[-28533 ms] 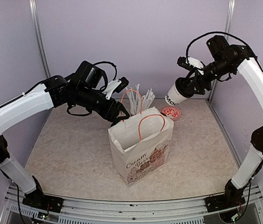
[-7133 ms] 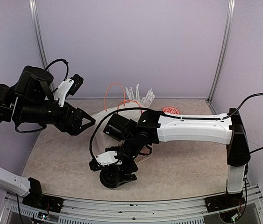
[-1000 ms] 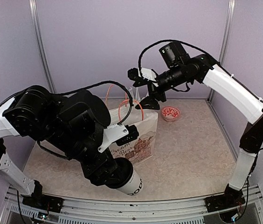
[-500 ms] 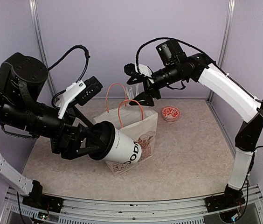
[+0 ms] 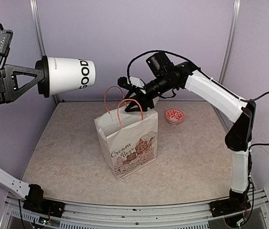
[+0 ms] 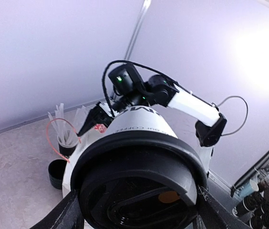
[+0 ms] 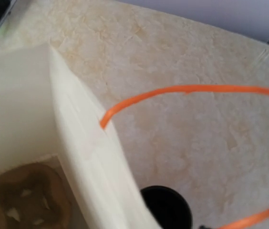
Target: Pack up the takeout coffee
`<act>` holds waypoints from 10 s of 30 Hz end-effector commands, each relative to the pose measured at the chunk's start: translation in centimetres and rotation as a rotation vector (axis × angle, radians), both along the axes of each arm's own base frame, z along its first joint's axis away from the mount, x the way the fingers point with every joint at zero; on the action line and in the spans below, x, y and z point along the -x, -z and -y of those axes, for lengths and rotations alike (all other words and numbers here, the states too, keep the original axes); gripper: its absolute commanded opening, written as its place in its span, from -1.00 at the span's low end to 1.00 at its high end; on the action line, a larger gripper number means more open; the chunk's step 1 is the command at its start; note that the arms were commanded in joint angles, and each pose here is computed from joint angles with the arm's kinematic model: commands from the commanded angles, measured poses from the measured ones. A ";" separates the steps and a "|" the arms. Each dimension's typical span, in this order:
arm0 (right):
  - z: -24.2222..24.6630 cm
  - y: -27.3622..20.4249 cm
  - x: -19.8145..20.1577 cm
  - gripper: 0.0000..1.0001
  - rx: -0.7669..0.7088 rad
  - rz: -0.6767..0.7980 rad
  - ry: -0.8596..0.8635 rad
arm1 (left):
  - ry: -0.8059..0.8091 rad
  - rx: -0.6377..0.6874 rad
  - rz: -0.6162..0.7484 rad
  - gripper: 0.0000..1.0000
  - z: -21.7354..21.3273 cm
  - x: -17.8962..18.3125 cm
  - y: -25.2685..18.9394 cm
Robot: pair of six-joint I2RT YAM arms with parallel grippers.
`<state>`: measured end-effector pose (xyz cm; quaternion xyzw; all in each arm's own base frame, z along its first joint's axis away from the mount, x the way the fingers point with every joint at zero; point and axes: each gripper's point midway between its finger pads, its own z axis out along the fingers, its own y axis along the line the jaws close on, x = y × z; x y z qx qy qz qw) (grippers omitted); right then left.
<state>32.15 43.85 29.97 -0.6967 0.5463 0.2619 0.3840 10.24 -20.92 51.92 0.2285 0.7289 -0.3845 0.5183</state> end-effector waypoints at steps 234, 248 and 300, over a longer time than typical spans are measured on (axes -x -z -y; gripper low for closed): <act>5.8 19.4 7.1 0.08 0.282 -0.553 -0.108 | 0.398 -1.301 -0.121 0.22 15.7 -2.0 37.9; 12.7 8.7 1.4 0.21 0.169 -0.373 0.090 | 0.449 -1.299 -0.229 0.23 17.4 -2.0 39.8; 20.5 3.7 0.2 0.31 0.048 -0.290 0.299 | 0.321 -1.316 -0.367 0.15 20.3 -4.5 43.1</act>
